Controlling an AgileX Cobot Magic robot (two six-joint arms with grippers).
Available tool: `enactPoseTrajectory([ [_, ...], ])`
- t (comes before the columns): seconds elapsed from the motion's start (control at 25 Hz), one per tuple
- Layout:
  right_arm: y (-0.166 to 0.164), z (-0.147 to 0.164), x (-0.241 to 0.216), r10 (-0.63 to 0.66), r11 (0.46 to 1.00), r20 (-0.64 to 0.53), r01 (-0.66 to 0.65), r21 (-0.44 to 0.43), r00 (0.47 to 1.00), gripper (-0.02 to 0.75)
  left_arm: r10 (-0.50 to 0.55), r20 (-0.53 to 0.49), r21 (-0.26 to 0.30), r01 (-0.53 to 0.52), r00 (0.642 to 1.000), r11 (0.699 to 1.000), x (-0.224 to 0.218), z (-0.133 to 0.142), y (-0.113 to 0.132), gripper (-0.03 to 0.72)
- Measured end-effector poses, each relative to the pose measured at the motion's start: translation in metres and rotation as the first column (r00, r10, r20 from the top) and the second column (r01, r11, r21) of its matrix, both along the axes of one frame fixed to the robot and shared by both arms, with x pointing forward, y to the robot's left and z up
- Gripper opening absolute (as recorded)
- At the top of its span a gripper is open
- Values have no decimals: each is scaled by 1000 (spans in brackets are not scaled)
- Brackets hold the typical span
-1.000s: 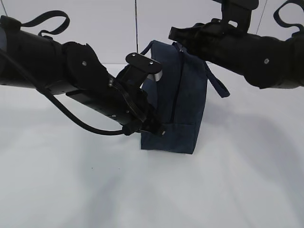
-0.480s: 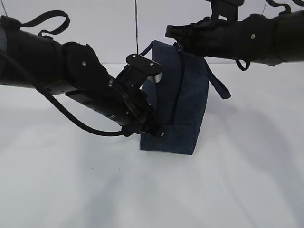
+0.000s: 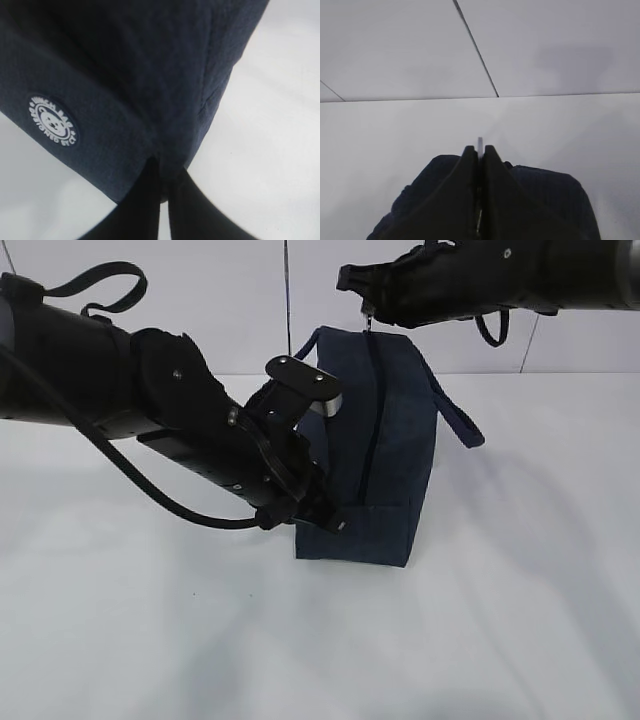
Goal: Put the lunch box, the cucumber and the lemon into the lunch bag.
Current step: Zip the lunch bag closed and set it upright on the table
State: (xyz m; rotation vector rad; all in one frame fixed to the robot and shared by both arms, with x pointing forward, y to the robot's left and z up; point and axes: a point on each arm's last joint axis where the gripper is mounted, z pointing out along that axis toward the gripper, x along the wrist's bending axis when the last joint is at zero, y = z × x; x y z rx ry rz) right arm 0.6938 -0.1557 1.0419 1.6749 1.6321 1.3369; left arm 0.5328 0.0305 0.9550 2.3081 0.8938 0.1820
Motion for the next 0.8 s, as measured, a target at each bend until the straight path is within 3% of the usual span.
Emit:
enactPoseTrajectory([
  [0.48,-3,0,28,28,999,-60,-30,-36,998,18,-3,-7,3,3,1000,1000,-1,0,0,-8],
  [0.8,-19,-17,46,5,996,-78,-12,-92,997,18,-3,-7,3,3,1000,1000,-1,0,0,-8],
])
